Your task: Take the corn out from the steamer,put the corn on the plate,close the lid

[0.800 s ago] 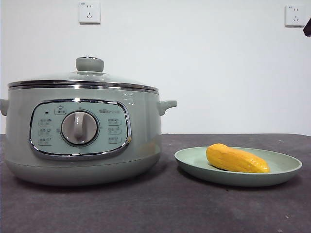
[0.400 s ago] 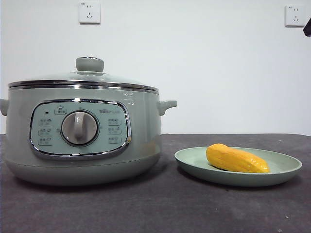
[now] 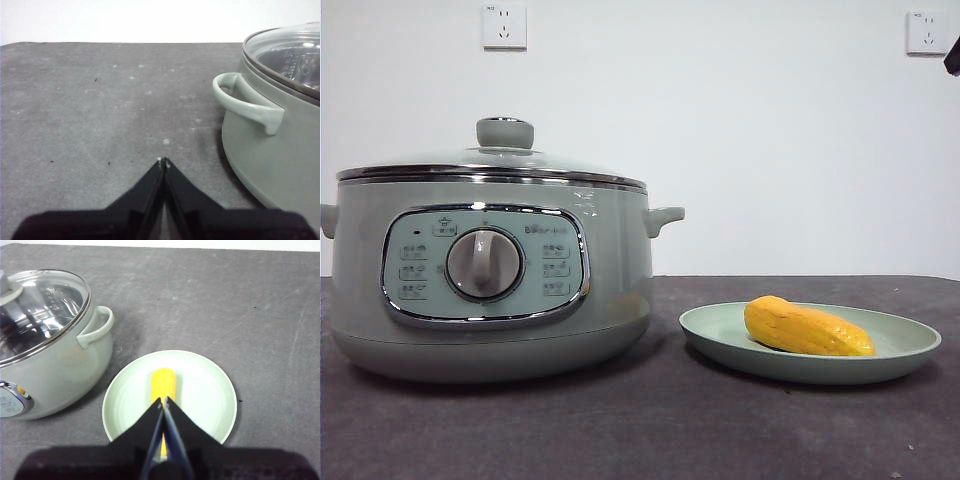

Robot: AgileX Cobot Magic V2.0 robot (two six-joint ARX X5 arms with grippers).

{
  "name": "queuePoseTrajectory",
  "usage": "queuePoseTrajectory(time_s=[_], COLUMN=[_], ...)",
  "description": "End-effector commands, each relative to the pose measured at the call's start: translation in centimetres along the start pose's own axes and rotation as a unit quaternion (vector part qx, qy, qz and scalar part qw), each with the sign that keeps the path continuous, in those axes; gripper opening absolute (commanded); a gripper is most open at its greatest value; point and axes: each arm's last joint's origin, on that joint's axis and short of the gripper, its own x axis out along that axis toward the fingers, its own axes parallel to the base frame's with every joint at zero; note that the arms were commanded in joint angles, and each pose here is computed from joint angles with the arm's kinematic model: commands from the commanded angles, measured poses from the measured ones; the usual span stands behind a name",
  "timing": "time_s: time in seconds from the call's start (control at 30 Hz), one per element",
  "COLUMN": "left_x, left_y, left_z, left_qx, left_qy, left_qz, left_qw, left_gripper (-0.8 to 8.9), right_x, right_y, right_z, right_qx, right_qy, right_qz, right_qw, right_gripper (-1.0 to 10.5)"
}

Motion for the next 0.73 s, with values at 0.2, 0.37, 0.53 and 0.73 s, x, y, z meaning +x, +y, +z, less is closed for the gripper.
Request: queuePoseTrajectory(time_s=[0.2, 0.37, 0.53, 0.73], left_x=[0.1, 0.1, 0.1, 0.1], left_y=[0.0, 0.0, 0.0, 0.0], left_z=[-0.4, -0.4, -0.4, -0.4], left_qx=[-0.002, -0.002, -0.002, -0.002], left_qy=[0.005, 0.005, 0.005, 0.005], left_qz=[0.001, 0.000, 0.000, 0.001], left_qw=[1.000, 1.000, 1.000, 1.000], left_gripper=[-0.03, -0.03, -0.03, -0.03], right_x=[-0.9, -1.0, -0.5, 1.0], right_y=[-1.3, -2.9, -3.8, -4.2], right_z=[-0.4, -2.0, -5.3, -9.1], right_qx=[-0.066, -0.055, -0.046, -0.040], right_qy=[-0.047, -0.126, -0.152, -0.136], right_qz=[-0.036, -0.043, -0.085, -0.095], right_qw=[0.996, 0.990, 0.984, 0.985], right_gripper=[0.0, 0.0, 0.0, 0.0])
